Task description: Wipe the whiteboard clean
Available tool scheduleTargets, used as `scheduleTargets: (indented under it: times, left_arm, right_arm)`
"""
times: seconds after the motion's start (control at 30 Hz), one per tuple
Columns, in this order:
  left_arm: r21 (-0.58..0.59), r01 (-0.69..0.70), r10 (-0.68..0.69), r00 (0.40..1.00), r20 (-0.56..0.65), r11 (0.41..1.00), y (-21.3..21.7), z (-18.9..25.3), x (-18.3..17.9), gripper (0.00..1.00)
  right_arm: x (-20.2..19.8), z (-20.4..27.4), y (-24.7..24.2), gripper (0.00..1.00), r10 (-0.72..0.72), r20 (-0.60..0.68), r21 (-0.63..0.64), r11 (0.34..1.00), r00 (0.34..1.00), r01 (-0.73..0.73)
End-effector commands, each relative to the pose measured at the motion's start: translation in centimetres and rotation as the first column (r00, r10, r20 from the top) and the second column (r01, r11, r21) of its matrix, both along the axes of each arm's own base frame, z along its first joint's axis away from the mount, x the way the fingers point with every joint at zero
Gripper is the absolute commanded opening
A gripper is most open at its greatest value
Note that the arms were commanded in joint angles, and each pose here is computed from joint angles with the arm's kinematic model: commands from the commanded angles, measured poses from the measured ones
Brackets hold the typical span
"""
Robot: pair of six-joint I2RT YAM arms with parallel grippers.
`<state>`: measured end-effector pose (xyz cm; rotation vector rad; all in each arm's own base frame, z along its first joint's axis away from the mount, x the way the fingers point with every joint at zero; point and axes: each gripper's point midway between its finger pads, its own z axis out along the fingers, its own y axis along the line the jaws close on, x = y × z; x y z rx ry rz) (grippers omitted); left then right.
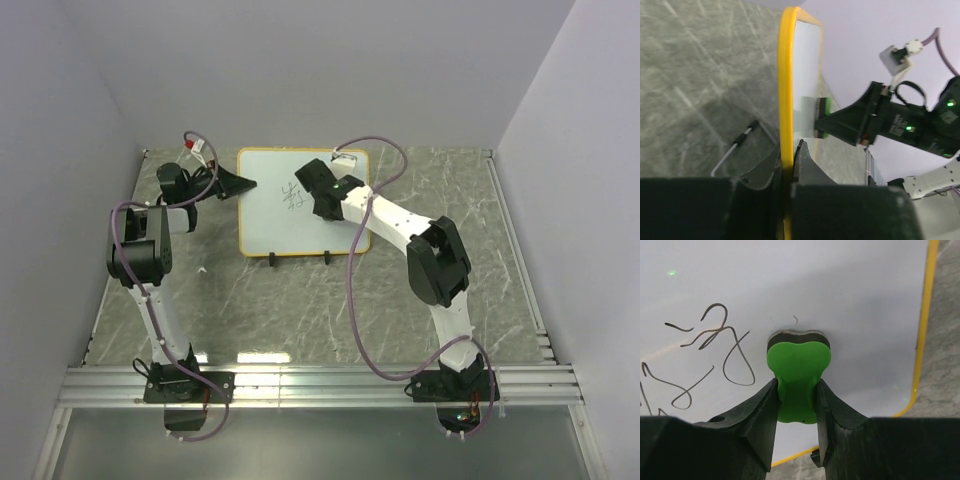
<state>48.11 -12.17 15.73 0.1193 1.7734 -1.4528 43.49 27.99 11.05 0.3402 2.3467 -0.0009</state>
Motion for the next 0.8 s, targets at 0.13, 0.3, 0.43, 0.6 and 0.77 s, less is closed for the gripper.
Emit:
scheduleTargets:
  times: [0.13, 0.3, 0.43, 0.6, 0.77]
  left_arm:
    - [0.093, -0.071, 0.057, 0.988, 0.145, 0.993, 0.4, -0.1, 0.9, 0.00]
    - [0.125, -0.095, 0.080, 0.990, 0.119, 0.988, 0.4, -1.7, 0.2, 0.00]
    - [0.149, -0.119, 0.103, 0.988, 0.111, 0.982, 0.6, -3.1, -0.4, 0.00]
    - [0.148, -0.148, 0.134, 0.986, 0.102, 0.978, 0.9, -3.1, -0.2, 0.00]
    - [0.157, -0.146, 0.132, 0.986, 0.101, 0.977, 0.8, -3.2, -0.3, 0.00]
  right_arm:
    - [3.3, 0.0, 1.1, 0.00, -0.085, 0.117, 0.090, 0.993, 0.989, 0.075]
    - [5.2, 0.5, 5.7, 0.00, -0.039, 0.148, 0.207, 0.978, 0.988, 0.008]
    - [5.8, 1.8, 9.9, 0.00, 0.003, 0.181, 0.263, 0.964, 0.984, -0.051]
    - [4.5, 0.3, 15.4, 0.00, 0.057, 0.162, 0.334, 0.936, 0.985, -0.109]
    - [1.1, -2.4, 17.7, 0.00, 0.086, 0.092, 0.355, 0.928, 0.992, -0.114]
